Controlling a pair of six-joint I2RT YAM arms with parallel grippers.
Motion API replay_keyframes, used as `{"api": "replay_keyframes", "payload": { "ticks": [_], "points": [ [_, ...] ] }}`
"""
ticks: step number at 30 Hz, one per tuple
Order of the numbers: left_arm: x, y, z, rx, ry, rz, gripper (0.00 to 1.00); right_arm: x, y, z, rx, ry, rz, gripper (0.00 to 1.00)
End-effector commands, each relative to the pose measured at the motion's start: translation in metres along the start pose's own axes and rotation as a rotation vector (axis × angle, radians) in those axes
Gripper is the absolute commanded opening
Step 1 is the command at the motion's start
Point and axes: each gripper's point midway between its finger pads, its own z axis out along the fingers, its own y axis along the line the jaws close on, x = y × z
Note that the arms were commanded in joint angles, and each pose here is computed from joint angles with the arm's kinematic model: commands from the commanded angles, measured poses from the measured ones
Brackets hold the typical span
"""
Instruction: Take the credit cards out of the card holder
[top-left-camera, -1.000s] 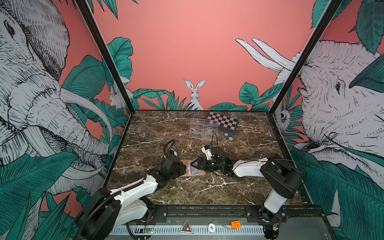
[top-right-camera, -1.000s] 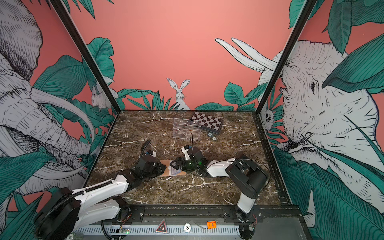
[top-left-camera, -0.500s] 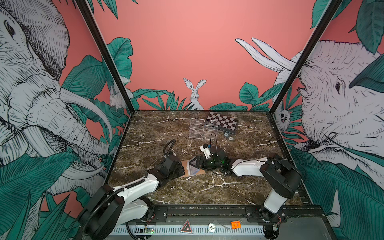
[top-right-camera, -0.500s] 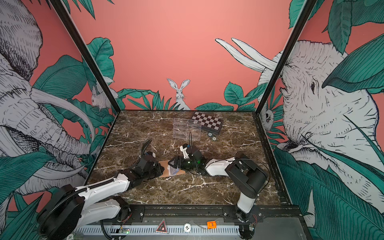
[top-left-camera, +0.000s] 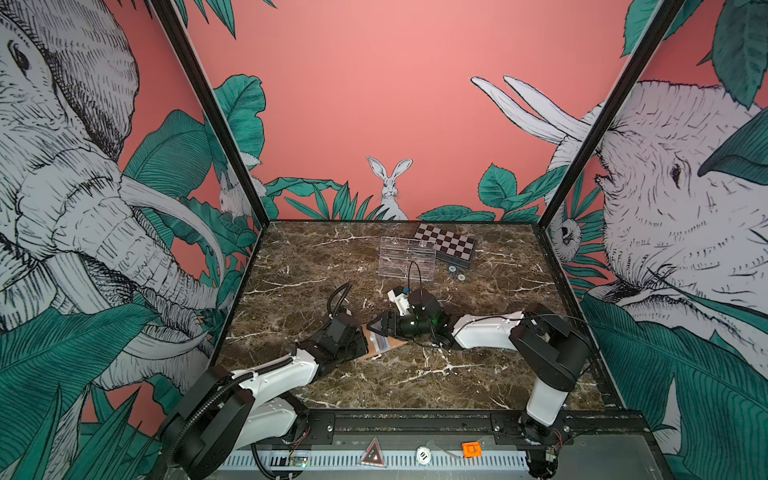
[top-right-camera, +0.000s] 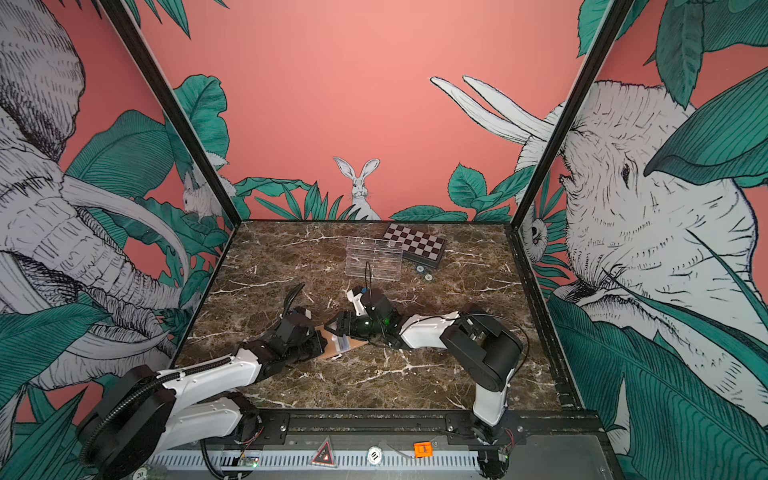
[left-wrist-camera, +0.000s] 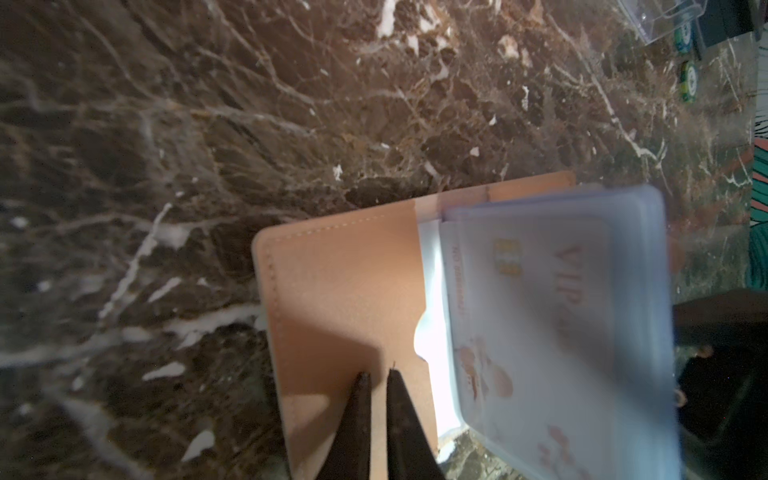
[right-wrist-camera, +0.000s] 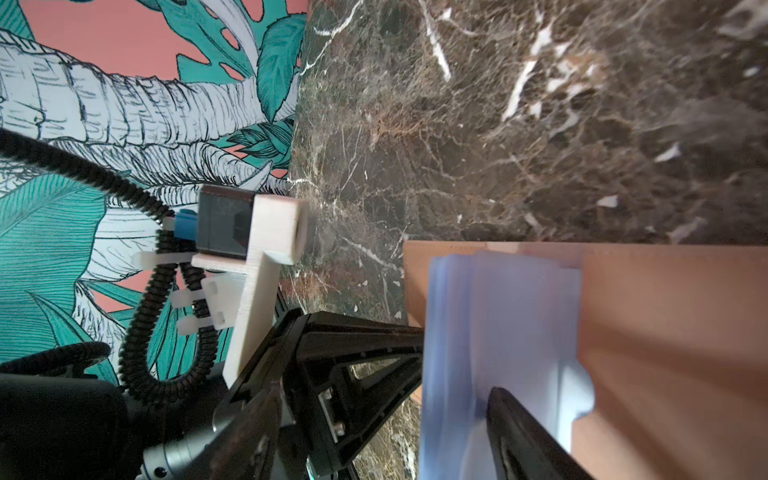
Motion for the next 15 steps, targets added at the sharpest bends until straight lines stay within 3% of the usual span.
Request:
{"api": "replay_keyframes", "payload": {
  "ticks": [1, 15],
  "points": [
    [0.006, 0.011, 0.001, -0.019, 0.01, -0.001, 0.12, 0.005, 0.006, 0.007, -0.022, 0.016, -0.004, 0.77],
    [-0.009, -0.031, 0.009, 0.133, -0.006, 0.091, 0.1, 0.0, -0.016, -0.011, 0.071, -0.066, 0.037, 0.76]
  ]
}}
